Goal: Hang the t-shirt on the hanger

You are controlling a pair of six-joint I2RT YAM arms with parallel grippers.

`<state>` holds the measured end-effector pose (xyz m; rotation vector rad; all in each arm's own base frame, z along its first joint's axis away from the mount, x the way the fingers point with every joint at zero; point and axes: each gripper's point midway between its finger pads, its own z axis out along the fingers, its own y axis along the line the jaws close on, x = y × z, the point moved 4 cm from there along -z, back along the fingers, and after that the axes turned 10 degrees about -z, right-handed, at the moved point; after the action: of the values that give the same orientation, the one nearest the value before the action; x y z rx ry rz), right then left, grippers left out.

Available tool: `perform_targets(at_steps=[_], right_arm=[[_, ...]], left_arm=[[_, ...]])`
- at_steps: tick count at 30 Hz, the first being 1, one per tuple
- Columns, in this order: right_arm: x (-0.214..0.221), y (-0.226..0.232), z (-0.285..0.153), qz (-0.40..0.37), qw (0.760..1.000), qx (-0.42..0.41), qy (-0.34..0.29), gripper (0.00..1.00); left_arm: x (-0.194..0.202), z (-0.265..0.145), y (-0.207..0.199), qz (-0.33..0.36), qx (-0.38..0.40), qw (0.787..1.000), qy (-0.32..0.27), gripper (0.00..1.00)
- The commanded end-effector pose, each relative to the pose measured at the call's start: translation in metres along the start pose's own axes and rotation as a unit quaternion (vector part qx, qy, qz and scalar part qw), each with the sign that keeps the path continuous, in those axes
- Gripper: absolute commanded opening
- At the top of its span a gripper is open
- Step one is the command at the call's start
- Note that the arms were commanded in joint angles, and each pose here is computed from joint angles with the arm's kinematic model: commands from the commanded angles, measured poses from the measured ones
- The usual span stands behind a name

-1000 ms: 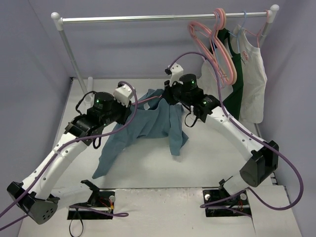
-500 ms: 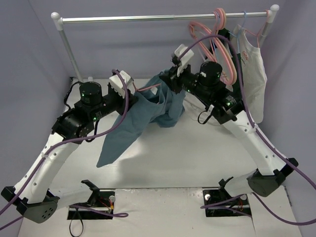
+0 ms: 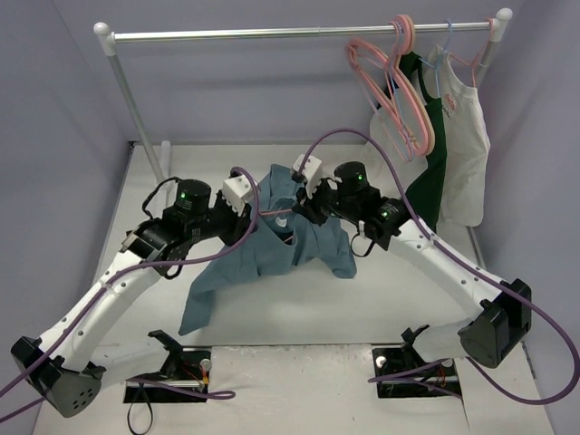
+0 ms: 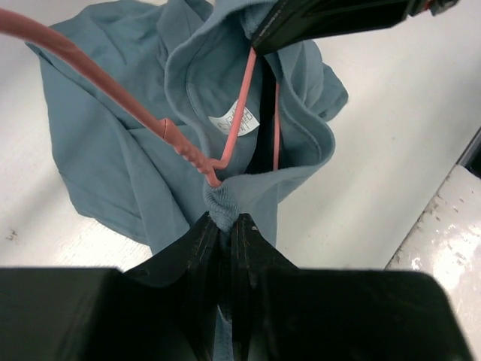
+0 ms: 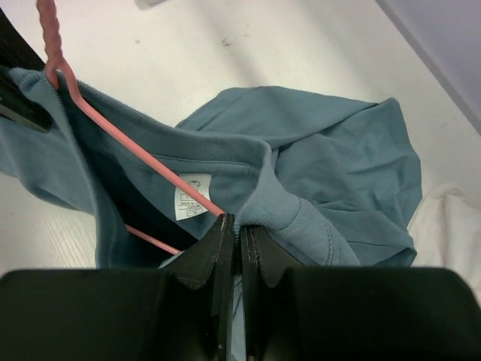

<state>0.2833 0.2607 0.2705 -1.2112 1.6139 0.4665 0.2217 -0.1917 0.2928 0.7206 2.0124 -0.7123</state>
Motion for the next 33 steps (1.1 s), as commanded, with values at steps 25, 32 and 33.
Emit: perform_targets(at_steps=[25, 32, 33], right_arm=[[-0.1, 0.015, -0.045, -0.108, 0.979, -0.095, -0.146, 0.09], [-0.083, 0.007, -0.055, -0.119, 0.985, -0.025, -0.121, 0.23], [-0.077, 0.005, -0.054, -0.116, 0.987, -0.011, -0.111, 0.26]], left_arm=[[-0.071, -0.028, -0.028, 0.087, 0.062, 0.99, -0.095, 0.0], [-0.089, -0.042, -0.035, 0.116, 0.069, 0.98, -0.143, 0.0], [-0.084, -0.041, -0.035, 0.117, 0.073, 0.98, -0.143, 0.0]])
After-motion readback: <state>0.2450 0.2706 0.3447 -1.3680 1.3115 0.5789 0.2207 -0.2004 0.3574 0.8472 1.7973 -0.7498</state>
